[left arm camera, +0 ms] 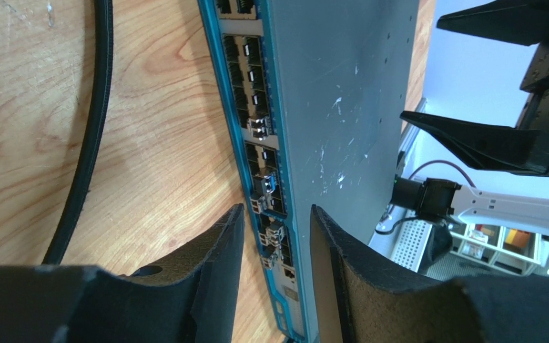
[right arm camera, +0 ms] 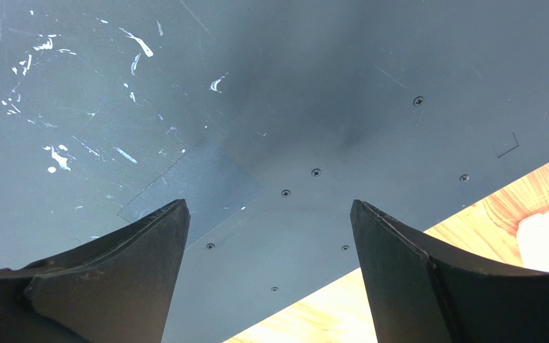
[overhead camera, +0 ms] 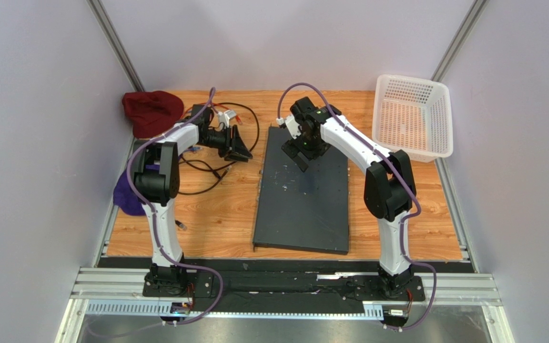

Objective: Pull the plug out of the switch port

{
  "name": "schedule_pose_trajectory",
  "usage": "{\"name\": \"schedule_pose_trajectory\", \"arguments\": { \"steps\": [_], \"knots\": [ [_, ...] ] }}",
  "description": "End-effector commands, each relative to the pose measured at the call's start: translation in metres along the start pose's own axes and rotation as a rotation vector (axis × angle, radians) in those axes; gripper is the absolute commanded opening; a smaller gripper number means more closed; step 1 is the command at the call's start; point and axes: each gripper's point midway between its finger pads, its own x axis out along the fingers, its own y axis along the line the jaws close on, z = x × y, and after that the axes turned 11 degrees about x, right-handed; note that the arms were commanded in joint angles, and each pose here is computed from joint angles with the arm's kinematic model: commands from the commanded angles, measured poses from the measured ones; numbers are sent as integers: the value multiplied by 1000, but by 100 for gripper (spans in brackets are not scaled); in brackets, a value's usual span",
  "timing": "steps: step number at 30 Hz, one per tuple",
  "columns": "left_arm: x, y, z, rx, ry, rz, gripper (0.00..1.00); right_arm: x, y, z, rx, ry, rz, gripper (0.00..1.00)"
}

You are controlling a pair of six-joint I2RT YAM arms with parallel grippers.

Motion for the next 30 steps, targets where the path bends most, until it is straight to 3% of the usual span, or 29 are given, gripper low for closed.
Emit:
{"name": "schedule_pose_trajectory", "arguments": {
  "steps": [1, 11, 30],
  "knots": [
    [9, -10, -2, 36, 38, -44, 46, -16, -2, 9, -10, -58, -9, 88],
    [36, 1, -22, -54, 102, -137, 44, -18, 0, -1, -20, -41, -2, 88],
    [49, 6, -32, -118, 146, -183, 42, -17, -2, -2, -29, -37, -4, 88]
  ]
}}
